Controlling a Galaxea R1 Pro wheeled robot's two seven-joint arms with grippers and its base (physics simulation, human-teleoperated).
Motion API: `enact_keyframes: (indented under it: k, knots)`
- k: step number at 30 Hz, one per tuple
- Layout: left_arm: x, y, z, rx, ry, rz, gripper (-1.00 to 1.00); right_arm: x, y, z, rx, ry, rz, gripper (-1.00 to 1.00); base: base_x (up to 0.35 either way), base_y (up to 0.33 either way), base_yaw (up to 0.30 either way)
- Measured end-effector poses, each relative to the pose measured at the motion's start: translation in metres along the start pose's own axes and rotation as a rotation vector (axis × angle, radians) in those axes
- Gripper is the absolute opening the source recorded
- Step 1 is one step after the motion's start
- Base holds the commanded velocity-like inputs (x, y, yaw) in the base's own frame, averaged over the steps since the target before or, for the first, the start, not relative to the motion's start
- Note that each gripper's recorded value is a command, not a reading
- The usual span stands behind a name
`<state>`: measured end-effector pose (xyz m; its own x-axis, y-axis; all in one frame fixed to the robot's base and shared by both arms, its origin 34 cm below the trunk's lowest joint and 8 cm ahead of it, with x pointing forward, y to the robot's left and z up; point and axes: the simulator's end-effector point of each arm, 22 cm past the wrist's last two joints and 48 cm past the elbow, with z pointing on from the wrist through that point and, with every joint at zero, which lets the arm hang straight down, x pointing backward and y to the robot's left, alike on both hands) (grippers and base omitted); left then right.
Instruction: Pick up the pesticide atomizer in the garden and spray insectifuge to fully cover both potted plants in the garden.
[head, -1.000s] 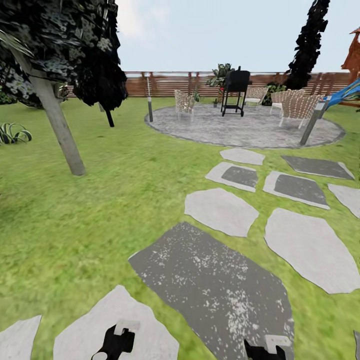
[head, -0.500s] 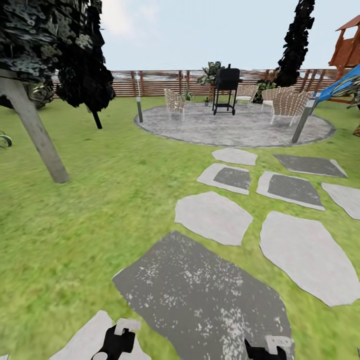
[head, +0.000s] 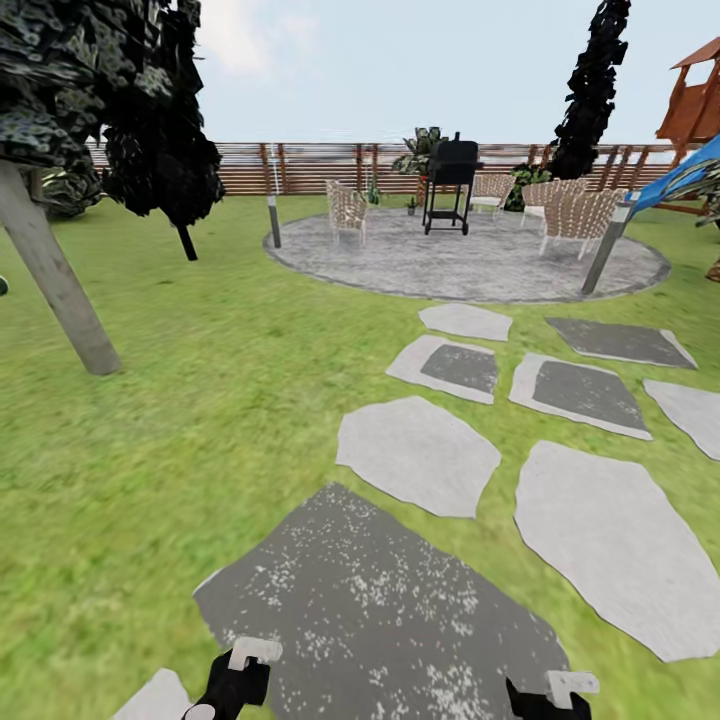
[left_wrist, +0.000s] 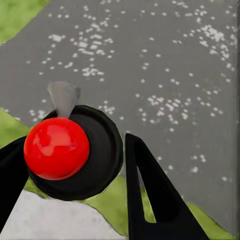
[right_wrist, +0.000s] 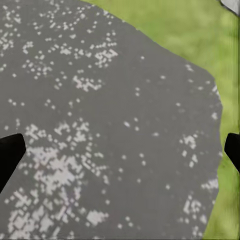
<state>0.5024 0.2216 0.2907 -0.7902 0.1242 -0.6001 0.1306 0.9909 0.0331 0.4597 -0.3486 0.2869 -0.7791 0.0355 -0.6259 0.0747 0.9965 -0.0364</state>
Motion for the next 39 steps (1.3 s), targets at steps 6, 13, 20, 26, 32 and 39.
enact_keyframes:
  k: [6, 13, 20, 26, 32, 39]
  knots:
    - [0.0, 0.0002, 0.0, -0.001, 0.0, 0.0, -1.0, 0.0009, 0.0087, 0.0001, -0.016, 0.0, 0.0, 1.0, 0.285, -0.161, 0.0]
    - [0.0, 0.0003, 0.0, -0.001, 0.0, 0.0, -1.0, 0.0013, 0.0088, 0.0, -0.017, 0.002, -0.001, 1.0, 0.285, -0.161, 0.0]
    - [0.0, 0.0003, 0.0, -0.001, 0.0, 0.0, -1.0, 0.0014, 0.0095, 0.0001, -0.018, 0.003, -0.004, 1.0, 0.285, -0.161, 0.0]
    - [0.0, 0.0002, 0.0, -0.001, 0.0, 0.0, -1.0, 0.0014, 0.0095, 0.0, -0.018, 0.003, -0.004, 1.0, 0.285, -0.162, 0.0]
    - [0.0, -0.0002, 0.0, 0.0, 0.0, -0.001, -1.0, 0.0015, 0.0097, 0.0, -0.019, 0.003, -0.004, 1.0, 0.285, -0.162, 0.0]
    - [0.0, 0.0002, 0.0, -0.001, 0.0, -0.001, -1.0, 0.0018, 0.01, 0.0, -0.019, 0.003, -0.004, 1.0, 0.285, -0.162, 0.0]
